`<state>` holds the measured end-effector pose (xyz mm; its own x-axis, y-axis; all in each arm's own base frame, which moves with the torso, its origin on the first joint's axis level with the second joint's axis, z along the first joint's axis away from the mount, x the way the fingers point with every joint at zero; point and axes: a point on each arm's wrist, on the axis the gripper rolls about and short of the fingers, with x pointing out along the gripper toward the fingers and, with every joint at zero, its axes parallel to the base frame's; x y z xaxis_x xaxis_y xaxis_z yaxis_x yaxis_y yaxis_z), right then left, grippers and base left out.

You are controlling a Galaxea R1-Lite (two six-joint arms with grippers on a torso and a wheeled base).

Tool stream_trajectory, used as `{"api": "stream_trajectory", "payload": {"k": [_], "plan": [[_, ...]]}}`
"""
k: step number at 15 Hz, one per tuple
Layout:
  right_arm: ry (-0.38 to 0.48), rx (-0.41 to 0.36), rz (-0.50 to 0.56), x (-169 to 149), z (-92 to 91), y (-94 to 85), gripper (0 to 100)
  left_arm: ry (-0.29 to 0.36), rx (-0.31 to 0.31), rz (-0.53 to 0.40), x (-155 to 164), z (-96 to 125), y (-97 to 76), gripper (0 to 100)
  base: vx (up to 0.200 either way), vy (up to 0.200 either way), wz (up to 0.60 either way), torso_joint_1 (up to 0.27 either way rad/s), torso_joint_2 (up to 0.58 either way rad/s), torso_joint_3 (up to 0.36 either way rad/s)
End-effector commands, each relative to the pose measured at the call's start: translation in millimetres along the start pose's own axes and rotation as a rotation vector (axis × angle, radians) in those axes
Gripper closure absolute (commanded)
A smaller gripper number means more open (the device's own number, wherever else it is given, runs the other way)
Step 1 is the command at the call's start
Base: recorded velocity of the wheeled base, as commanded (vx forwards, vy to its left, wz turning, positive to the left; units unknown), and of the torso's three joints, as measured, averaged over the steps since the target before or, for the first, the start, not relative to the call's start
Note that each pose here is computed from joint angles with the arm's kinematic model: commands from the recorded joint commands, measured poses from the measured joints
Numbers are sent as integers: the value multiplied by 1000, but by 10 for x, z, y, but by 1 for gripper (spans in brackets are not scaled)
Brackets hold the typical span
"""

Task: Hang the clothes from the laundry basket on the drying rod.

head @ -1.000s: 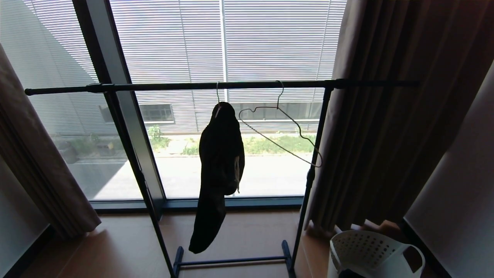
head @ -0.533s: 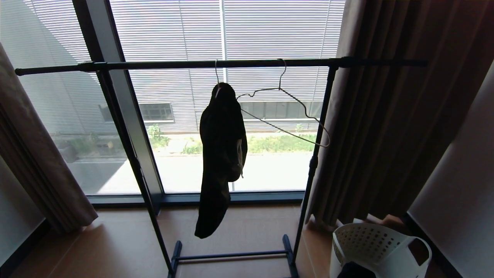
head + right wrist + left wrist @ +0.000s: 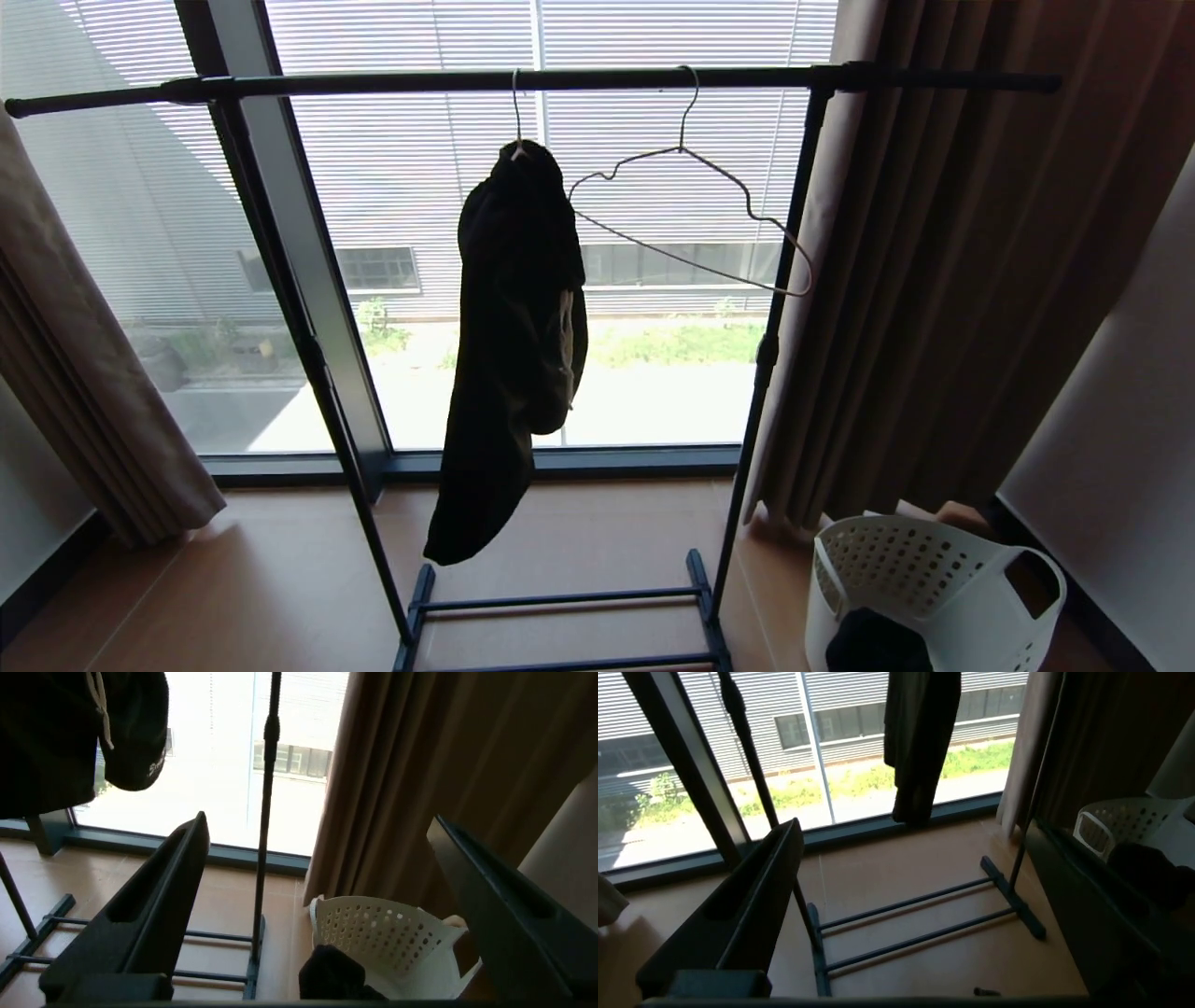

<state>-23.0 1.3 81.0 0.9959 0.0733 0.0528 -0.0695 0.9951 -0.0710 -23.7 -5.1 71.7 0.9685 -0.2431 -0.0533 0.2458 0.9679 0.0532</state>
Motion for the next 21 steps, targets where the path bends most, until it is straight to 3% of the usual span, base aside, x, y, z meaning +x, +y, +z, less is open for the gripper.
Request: {"api": "stream_trajectory", "payload": {"k": [1, 4, 9, 18, 21], "plan": [[-1, 0, 0, 0, 0, 0, 0, 2, -1, 0, 1, 1, 0, 0, 0, 0, 0, -139, 491, 359], [-1, -17, 2, 0, 0, 0, 0, 2, -1, 0, 1, 1, 0, 0, 0, 0, 0, -102, 419, 310], [-1, -20, 6, 0, 0, 1, 0, 2, -1, 0, 1, 1, 0, 0, 0, 0, 0, -14, 66, 49], [-1, -18, 3, 0, 0, 1, 0, 2, -1, 0, 1, 1, 0, 0, 0, 0, -600, -1, 4, 2], [-1, -18, 3, 0, 0, 1, 0, 2, -1, 0, 1, 1, 0, 0, 0, 0, 0, 0, 0, 0]]}}
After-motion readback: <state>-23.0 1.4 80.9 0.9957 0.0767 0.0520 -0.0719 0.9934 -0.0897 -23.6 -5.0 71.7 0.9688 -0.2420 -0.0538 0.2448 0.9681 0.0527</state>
